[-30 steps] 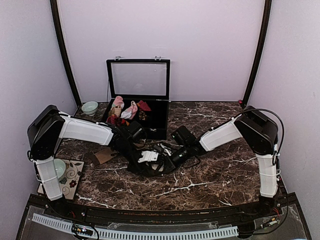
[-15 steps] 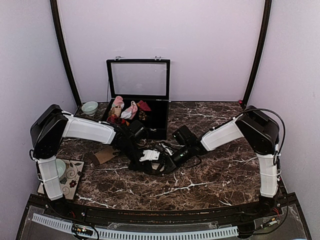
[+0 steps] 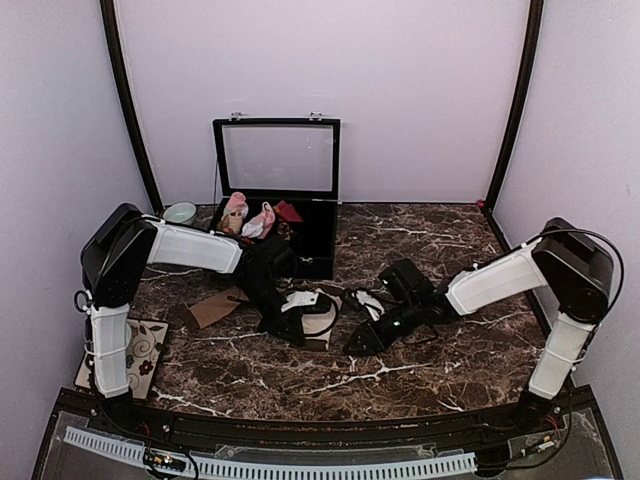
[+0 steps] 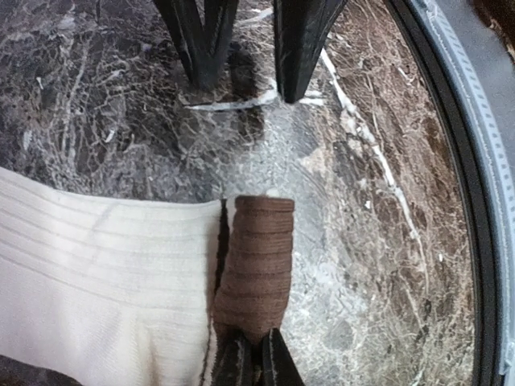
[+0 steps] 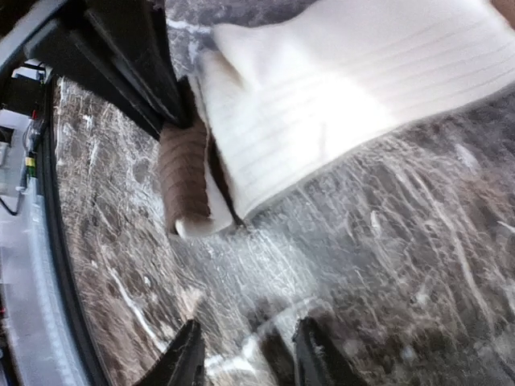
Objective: Roll the socks
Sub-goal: Roll the sock at the center of the board.
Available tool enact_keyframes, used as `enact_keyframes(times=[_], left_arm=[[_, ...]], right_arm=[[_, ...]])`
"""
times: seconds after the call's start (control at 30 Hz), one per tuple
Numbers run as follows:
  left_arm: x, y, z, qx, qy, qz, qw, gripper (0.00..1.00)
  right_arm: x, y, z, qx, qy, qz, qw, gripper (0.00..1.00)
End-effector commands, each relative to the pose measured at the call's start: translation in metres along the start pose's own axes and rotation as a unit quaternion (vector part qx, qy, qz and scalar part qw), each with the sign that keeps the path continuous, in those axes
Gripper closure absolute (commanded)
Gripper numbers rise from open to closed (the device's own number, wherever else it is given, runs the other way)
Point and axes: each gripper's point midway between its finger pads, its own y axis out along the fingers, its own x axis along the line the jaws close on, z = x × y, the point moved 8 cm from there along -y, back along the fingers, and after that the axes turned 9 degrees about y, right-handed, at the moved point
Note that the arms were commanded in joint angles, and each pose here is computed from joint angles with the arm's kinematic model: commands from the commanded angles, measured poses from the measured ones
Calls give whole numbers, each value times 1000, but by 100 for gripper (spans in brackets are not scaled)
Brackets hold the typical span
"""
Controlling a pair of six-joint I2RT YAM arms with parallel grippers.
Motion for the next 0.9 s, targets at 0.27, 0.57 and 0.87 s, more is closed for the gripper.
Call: enact_keyframes(times=[0.27,0.57,0.87], left_arm=[[-32,24,30,46,-163,179,969,98],[-20,34,30,51,-204,176,962,98],[-15,37,30,53,-220,182,957,98]], right_arm=[[67,-12,34,-105,-308,122,938,55],[101,19,22,-69,-428,132,892,56],[101,48,11,-43,-474,133,869,58]])
